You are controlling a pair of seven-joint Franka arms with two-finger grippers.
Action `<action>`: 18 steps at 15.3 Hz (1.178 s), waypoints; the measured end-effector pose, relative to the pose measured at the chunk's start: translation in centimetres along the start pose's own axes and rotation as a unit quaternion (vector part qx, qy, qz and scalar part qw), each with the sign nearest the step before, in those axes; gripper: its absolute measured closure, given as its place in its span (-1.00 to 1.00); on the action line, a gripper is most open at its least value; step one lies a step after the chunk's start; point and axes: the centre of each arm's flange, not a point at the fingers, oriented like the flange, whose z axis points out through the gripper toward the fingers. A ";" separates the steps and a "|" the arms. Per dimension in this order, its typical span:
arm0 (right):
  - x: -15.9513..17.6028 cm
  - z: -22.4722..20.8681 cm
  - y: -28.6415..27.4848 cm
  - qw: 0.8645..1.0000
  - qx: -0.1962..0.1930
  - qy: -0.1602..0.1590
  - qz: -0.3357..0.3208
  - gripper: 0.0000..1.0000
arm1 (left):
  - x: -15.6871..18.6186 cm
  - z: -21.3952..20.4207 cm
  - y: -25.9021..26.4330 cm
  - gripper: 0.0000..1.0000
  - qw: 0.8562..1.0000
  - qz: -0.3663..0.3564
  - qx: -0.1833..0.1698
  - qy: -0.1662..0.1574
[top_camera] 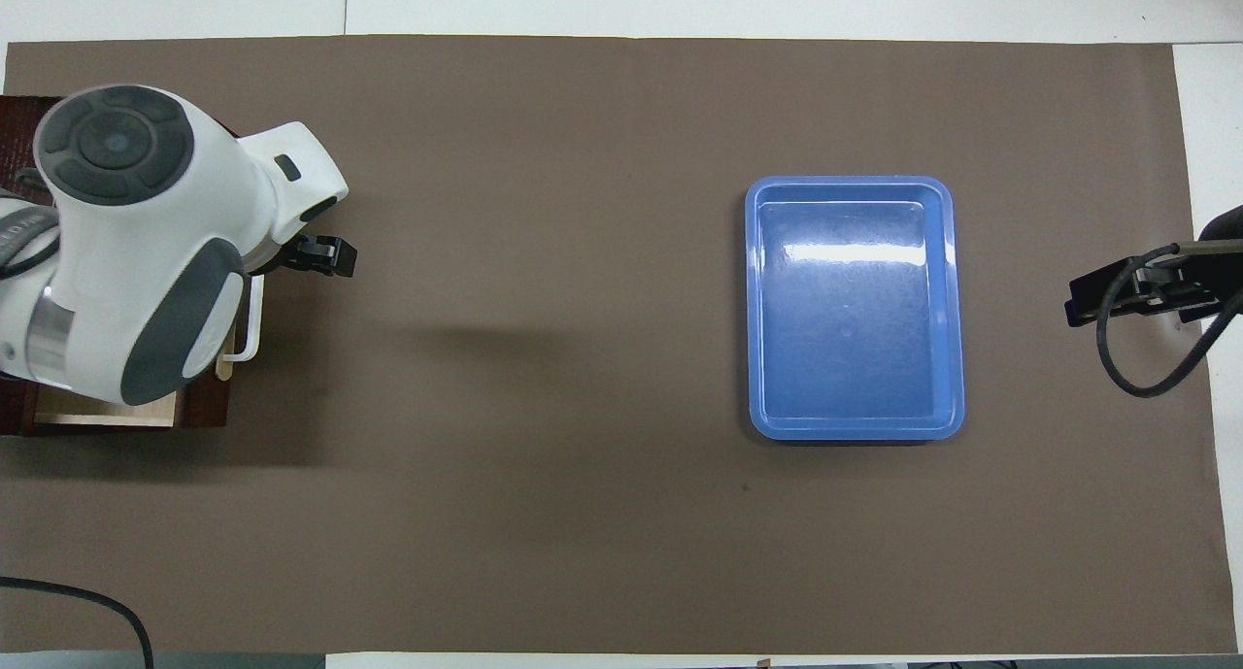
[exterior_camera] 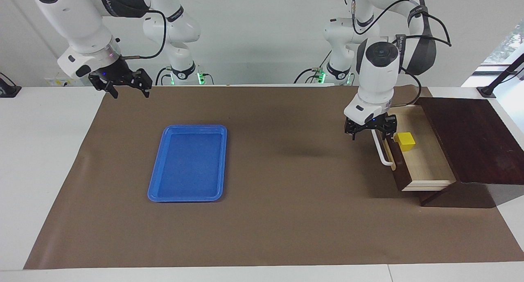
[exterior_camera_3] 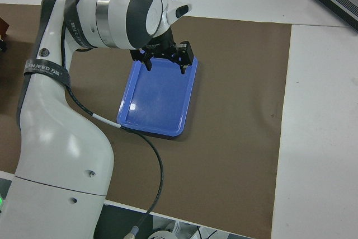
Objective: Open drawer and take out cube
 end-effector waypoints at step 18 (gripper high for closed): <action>-0.1 0.1 0.4 1.000 0.000 -0.002 0.003 -1.00 | -0.8 1.6 -15.7 -1.00 0.763 -0.641 -0.055 -0.061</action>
